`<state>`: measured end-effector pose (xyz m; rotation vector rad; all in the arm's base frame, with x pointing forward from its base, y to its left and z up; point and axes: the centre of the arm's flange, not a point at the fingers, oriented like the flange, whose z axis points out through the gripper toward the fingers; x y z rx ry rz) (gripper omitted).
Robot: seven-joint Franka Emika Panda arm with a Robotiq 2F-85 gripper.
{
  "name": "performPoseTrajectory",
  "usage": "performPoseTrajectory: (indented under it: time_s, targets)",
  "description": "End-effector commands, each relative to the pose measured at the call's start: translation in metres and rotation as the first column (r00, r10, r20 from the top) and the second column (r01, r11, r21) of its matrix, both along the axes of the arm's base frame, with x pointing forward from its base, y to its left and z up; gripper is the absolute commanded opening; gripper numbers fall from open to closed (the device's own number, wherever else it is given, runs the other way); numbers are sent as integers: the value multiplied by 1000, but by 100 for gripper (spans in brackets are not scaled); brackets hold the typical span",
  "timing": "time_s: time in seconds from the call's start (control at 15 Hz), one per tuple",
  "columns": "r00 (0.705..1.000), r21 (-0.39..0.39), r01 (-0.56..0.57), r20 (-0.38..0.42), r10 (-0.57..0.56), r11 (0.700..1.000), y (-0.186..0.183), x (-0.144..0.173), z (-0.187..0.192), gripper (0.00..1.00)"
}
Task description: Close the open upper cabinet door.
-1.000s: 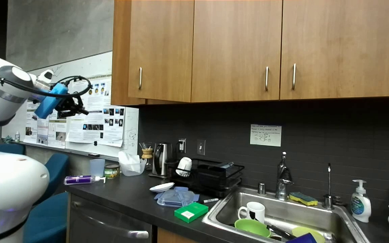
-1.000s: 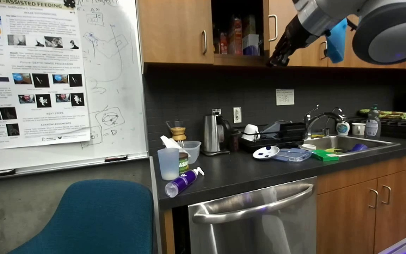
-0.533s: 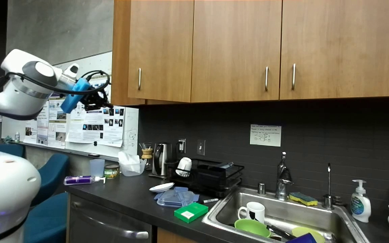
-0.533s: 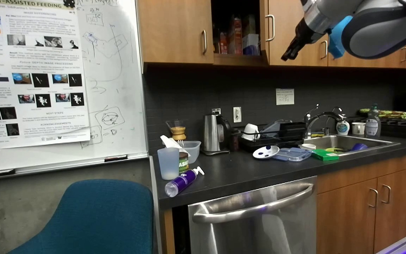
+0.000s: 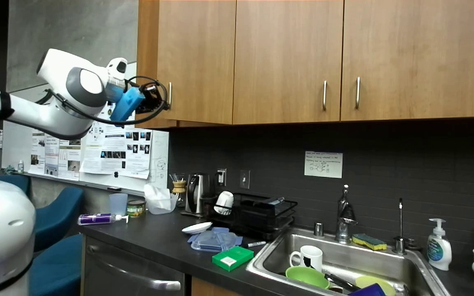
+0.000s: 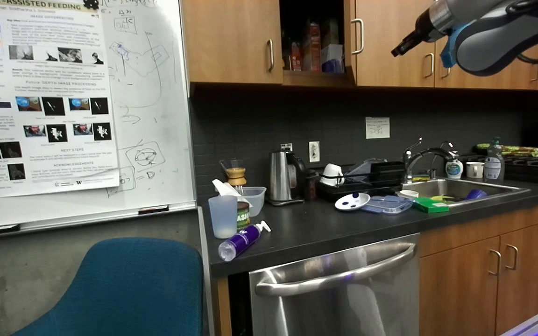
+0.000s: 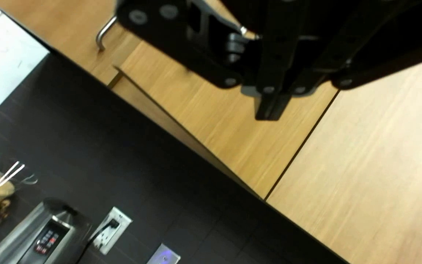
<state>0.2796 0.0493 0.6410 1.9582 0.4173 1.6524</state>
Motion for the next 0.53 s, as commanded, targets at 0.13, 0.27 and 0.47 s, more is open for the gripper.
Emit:
performPoseTrajectory:
  time_s: [0.13,0.27,0.47]
  targets:
    - [983,-25,-145,106,147,989,19,-2,-29,0]
    - [975,-103,-195,85,204,975,41,2,-38,0]
    - [955,-245,-286,9,297,926,90,2,-59,0]
